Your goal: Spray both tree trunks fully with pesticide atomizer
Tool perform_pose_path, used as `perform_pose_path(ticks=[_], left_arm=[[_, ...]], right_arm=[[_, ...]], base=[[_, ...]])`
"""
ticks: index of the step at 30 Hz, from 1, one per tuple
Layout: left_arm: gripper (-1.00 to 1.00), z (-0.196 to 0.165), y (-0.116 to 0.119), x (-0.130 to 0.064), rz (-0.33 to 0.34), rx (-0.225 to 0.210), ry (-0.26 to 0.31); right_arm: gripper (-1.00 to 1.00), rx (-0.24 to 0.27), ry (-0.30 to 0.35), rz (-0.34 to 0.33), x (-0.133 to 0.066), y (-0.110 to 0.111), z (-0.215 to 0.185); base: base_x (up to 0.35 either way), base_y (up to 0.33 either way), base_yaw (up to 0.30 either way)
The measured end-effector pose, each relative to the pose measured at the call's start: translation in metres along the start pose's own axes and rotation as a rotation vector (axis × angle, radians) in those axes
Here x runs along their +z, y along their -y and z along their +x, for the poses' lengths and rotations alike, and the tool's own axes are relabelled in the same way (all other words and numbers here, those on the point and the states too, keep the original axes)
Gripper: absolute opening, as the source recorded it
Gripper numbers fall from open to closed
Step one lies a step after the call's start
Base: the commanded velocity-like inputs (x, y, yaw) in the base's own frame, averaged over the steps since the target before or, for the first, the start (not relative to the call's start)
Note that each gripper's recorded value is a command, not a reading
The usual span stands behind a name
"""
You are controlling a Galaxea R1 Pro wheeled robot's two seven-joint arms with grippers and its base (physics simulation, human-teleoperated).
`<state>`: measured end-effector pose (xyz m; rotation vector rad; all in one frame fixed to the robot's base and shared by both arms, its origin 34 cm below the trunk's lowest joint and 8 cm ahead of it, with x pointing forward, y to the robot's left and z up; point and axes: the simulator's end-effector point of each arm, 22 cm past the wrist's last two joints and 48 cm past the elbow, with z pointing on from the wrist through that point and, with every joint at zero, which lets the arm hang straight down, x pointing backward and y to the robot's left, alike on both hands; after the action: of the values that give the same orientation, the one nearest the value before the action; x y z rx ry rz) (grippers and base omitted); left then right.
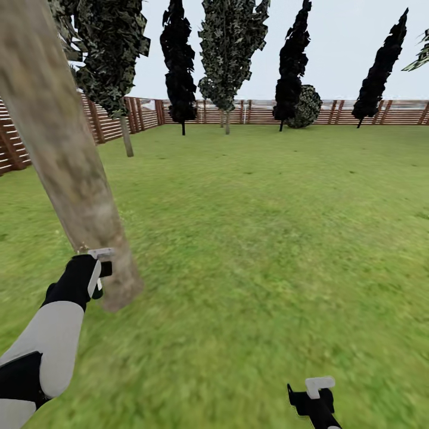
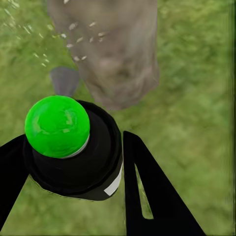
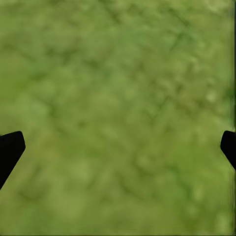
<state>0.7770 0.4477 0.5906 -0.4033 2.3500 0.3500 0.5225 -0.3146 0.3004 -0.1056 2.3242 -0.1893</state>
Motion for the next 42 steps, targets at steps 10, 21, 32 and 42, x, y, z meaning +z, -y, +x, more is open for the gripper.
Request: perform_pose_path(ticks=[10,21,32,42], left_arm=[[-1.0,0.0,-0.002,0.0,-0.005,0.002,0.001],[-1.0,0.004,-0.005,0.002,-0.01,0.003,-0.007],[-1.0,0.01,-0.038,0.008,-0.053,0.005,-0.017],[-1.0,0.018,-0.009,0.007,-0.021,0.019,-0.026]], right_arm=[[1.0,0.0,0.0,0.0,0.0,0.0,0.0],[1.0,0.0,-0.001,0.0,0.0,0.0,0.0],[1.0,0.0,-0.002,0.0,0.0,0.0,0.001],[1.0,0.0,-0.002,0.0,0.0,0.0,0.001]], base=[[0.152,-0.239,0.054],[0.086,-0.266,0.275],[0.092,-0.267,0.271],[0.201,-0.223,0.227]])
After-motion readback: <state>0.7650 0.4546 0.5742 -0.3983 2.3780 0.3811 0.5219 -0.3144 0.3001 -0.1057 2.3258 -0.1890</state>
